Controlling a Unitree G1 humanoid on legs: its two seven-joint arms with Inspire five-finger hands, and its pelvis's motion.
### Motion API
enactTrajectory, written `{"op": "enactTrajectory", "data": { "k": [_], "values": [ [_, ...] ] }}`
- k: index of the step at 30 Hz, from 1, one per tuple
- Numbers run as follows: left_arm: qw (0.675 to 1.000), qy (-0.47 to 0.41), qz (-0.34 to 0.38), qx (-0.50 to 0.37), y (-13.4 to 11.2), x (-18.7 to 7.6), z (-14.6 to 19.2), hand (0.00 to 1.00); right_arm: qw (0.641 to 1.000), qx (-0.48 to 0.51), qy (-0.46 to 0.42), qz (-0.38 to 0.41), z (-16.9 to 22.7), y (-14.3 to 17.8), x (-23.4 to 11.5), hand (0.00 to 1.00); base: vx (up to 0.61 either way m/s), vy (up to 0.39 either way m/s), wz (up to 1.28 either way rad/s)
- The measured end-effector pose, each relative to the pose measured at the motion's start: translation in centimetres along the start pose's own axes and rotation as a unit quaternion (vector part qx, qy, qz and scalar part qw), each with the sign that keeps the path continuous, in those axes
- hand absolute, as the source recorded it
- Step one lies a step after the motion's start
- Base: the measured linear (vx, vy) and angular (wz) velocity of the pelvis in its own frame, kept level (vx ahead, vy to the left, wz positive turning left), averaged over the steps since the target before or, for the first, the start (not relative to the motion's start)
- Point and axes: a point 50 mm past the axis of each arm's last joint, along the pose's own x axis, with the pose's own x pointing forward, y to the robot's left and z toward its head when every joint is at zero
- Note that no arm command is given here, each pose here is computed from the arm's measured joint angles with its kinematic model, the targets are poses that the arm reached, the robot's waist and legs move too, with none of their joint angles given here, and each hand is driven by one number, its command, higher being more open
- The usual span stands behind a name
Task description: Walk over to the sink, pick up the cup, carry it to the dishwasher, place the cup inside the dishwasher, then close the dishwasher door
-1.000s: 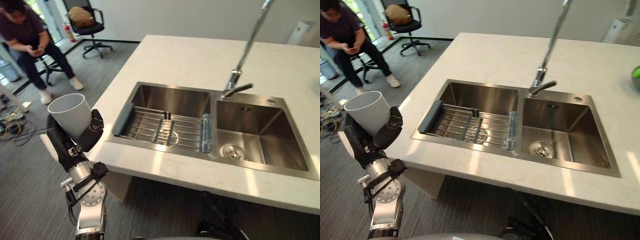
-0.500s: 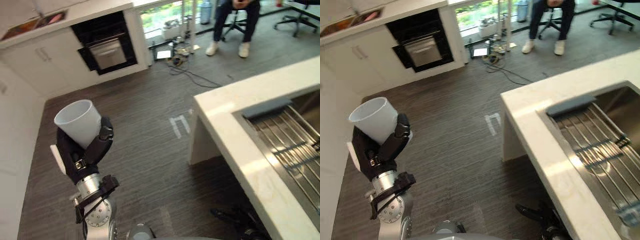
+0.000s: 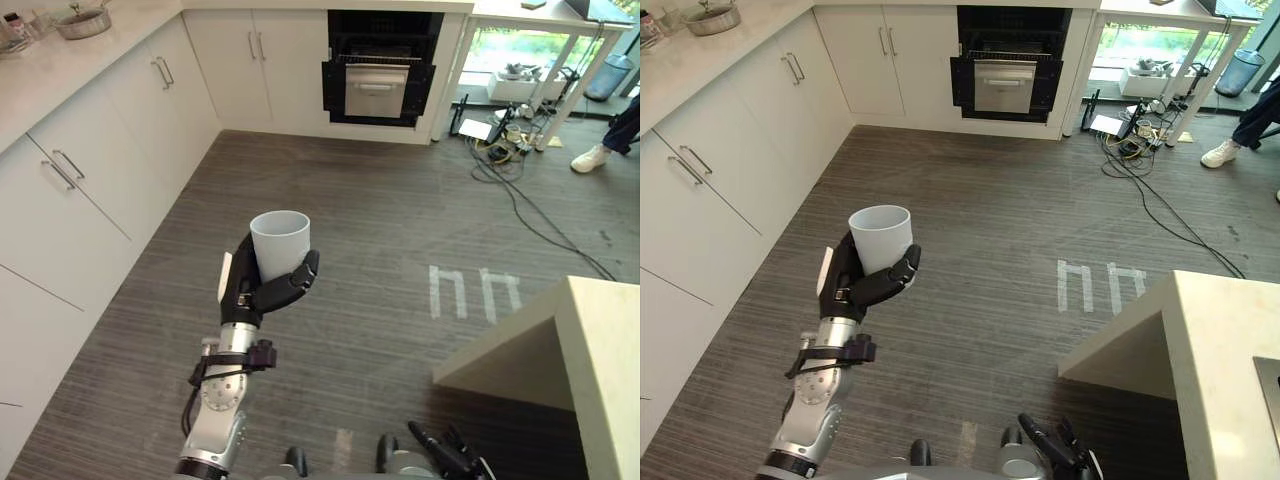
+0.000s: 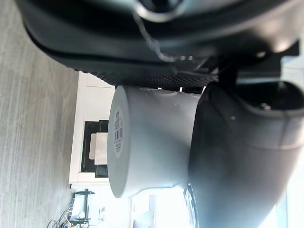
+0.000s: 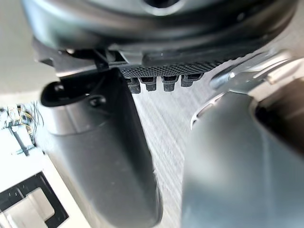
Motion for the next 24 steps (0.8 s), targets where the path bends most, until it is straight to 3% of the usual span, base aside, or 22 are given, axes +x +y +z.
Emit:
{"op": "enactTrajectory", "data": {
  "k": [4,5,15,21,24],
  "values": [
    [0.999,0.004,-0.001,-0.053,-0.2,-0.3,-0.1,0.00,1.000,-0.020,0.005,0.012,0.2,0.3,0.2,1.00,0.06,-0.113,0.08],
    [0.998,0.011,-0.033,-0.042,0.2,-1.7,0.4,0.00,0.999,-0.021,0.031,0.030,-0.7,1.7,0.5,1.00,0.01,-0.014,0.04],
    [0.999,-0.023,-0.005,-0.033,0.8,-0.2,1.4,0.00,0.997,-0.037,0.051,0.036,-1.1,1.5,0.2,1.00,-0.02,-0.009,-0.08],
    [0.989,-0.065,0.127,-0.033,3.1,-0.1,2.9,0.00,0.989,-0.108,0.092,0.047,-1.7,0.3,-0.6,1.00,-0.02,-0.018,0.22],
    [0.980,-0.083,0.175,-0.040,3.8,-1.2,3.9,0.00,0.986,-0.124,0.096,0.051,-1.3,0.1,-0.4,1.00,-0.02,0.001,0.74]
  ]
}}
